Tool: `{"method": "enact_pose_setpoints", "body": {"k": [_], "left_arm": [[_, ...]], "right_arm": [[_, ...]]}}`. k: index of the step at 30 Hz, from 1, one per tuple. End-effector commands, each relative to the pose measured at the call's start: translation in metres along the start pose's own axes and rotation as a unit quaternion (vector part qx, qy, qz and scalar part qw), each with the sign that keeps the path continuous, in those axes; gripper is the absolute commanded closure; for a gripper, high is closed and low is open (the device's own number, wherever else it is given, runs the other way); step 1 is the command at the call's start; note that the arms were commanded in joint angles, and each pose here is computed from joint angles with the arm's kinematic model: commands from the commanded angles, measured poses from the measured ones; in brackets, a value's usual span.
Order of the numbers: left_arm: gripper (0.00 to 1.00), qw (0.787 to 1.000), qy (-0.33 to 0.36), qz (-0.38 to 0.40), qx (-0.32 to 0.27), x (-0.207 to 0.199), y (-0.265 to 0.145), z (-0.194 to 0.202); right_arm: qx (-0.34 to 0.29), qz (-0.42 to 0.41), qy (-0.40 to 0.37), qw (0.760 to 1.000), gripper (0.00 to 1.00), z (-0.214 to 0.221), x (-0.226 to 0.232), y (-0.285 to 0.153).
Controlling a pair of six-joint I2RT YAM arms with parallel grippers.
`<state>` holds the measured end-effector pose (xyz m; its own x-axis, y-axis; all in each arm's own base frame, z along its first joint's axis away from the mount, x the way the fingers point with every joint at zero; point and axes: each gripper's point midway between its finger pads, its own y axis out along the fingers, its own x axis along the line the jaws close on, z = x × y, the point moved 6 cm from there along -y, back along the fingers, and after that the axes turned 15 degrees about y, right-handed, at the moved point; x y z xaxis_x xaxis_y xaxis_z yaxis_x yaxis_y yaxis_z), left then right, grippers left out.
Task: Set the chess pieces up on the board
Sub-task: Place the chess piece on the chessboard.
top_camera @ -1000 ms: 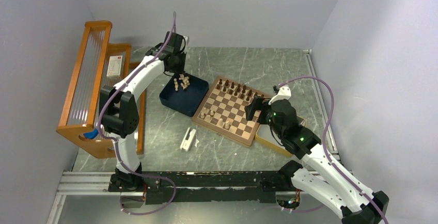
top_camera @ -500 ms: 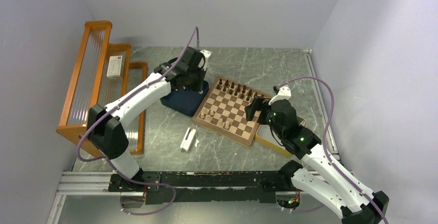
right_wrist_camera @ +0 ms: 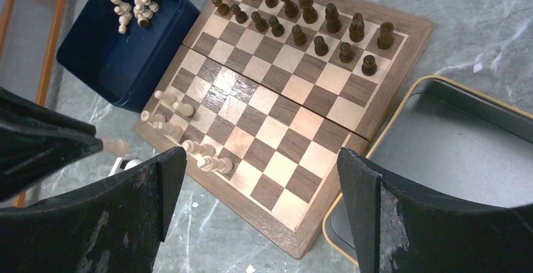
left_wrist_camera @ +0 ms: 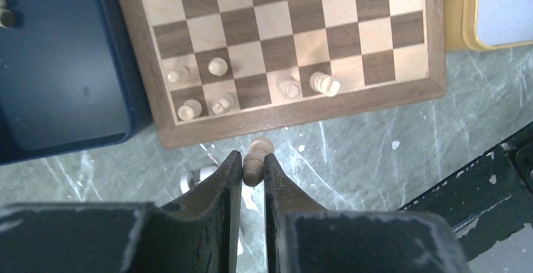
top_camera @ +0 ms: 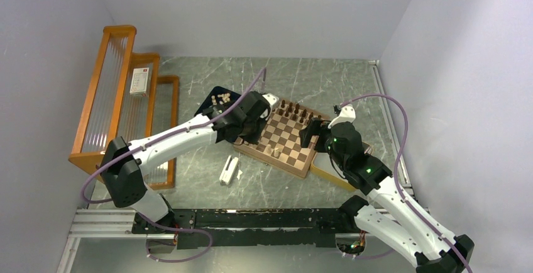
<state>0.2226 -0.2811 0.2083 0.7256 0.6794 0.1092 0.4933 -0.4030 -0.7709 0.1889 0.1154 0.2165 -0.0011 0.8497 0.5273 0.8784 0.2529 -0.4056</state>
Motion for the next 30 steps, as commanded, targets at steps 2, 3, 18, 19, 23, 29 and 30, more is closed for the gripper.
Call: {"method": "enact_pose_setpoints", "body": {"k": [2,3,18,19,23,29,30], "left_arm": [[0.86,1.0,-0.013,-0.008,-0.011,-0.011,0.008,0.002],[0.87,1.0,-0.014,-0.01,-0.01,-0.013,0.01,0.002],[0.87,0.999,-0.02,-0.045,0.012,-0.024,0.05,0.011],[0.87,0.999,-0.02,-0.048,0.013,-0.023,0.052,0.011],[0.87,0.998,-0.021,-0.055,0.018,-0.023,0.057,0.013],[0.88,0.998,-0.018,-0.056,0.03,-0.025,0.067,0.016],[0.88,0.998,-0.018,-0.055,0.031,-0.026,0.068,0.017]], "right_arm": [[-0.016,0.001,0.005,1.0,0.05,-0.01,0.004,-0.006],[-0.016,0.001,0.005,1.0,0.05,-0.01,0.003,-0.006],[-0.023,0.003,0.005,1.0,0.05,-0.01,0.0,-0.009],[-0.024,0.004,0.004,1.0,0.05,-0.01,0.0,-0.009],[-0.027,0.004,0.004,1.0,0.05,-0.011,-0.001,-0.01],[-0.028,0.006,0.002,1.0,0.05,-0.011,-0.001,-0.01],[-0.028,0.006,0.002,1.0,0.05,-0.011,-0.001,-0.01]]}}
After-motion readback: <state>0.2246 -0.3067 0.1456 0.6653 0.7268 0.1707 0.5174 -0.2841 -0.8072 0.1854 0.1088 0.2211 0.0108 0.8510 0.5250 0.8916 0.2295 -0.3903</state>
